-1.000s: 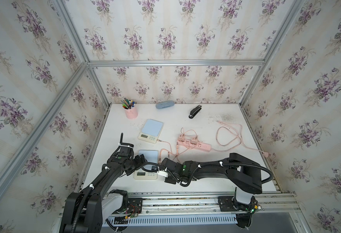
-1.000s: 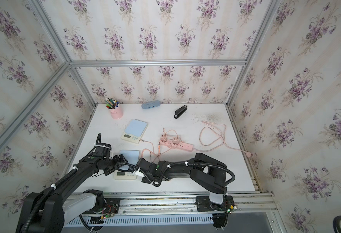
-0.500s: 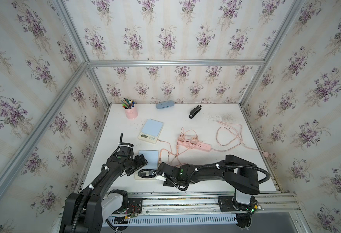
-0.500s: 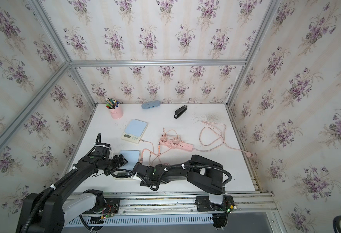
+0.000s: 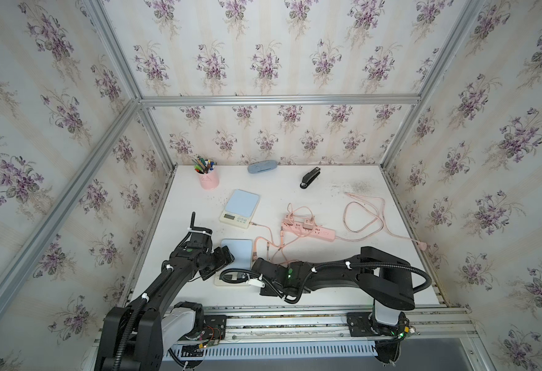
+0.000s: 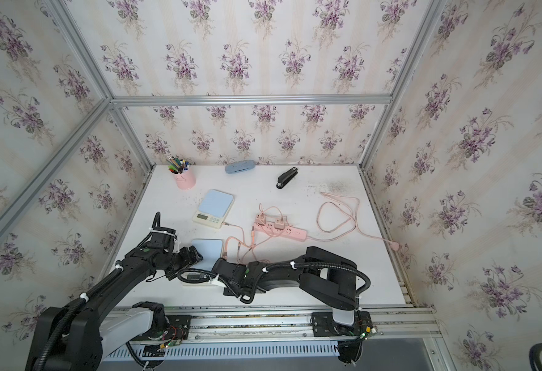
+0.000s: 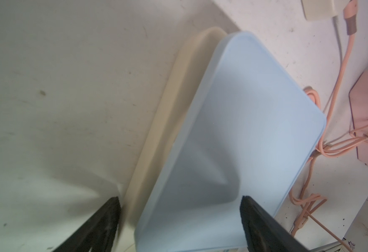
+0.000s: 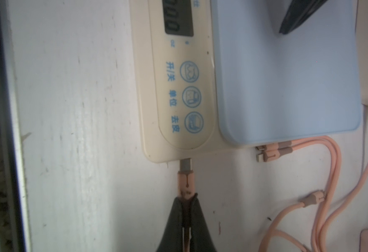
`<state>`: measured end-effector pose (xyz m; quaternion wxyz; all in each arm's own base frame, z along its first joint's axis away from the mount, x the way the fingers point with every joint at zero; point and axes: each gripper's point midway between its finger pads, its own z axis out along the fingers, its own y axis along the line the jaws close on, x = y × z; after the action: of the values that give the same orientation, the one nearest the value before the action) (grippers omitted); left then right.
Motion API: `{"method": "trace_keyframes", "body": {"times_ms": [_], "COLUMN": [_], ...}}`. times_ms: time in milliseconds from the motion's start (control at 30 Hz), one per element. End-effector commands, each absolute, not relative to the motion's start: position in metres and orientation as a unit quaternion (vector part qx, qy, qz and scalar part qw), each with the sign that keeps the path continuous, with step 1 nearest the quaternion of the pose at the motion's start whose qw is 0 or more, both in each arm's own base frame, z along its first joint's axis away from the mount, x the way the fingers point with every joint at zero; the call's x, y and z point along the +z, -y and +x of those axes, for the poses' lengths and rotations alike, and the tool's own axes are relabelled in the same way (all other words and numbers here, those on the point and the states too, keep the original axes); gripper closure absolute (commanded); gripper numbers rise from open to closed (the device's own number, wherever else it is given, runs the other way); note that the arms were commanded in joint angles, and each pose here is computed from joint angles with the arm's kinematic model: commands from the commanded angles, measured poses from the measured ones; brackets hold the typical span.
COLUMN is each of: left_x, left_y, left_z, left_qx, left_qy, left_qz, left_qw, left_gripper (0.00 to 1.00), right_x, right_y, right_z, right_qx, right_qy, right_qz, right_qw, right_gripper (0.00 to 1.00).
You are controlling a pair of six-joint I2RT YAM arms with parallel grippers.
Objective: Charge the electronic scale
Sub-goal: Insert the charging cable into the electronic scale.
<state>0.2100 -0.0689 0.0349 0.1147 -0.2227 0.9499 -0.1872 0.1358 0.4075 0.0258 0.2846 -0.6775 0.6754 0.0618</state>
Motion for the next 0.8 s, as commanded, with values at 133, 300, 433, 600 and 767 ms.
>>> {"method": "trace_keyframes", "body": {"times_ms": [133, 300, 433, 600, 767], "left_x": [0.036, 0.036, 0.036, 0.035, 0.035], "left_y": [0.076, 0.078, 0.078, 0.079, 0.079], "left_z": [0.205, 0.204, 0.203, 0.201, 0.201], "left_qx": [-0.207, -0.209, -0.210, -0.210, -0.210], "left_qy": [-0.946, -0.946, -0.945, -0.945, -0.945], "left_qz": [-0.228, -0.228, -0.229, -0.229, -0.229], "left_qw": [0.101, 0.100, 0.099, 0.099, 0.100], "left_gripper": [0.13, 0.13, 0.14, 0.14, 0.14], "right_x": [0.035, 0.033, 0.032, 0.036, 0.043], "right_y": [-0.420, -0.423, -0.426, -0.429, -0.430], "right_z": [0.139, 0.139, 0.142, 0.145, 0.143], "right_qx": [0.075, 0.074, 0.070, 0.070, 0.077], "right_qy": [-0.670, -0.670, -0.669, -0.668, -0.665], "right_qz": [-0.670, -0.671, -0.671, -0.669, -0.669], "right_qw": [0.310, 0.308, 0.311, 0.318, 0.323], "right_gripper": [1.00, 1.00, 1.00, 1.00, 1.00]}}
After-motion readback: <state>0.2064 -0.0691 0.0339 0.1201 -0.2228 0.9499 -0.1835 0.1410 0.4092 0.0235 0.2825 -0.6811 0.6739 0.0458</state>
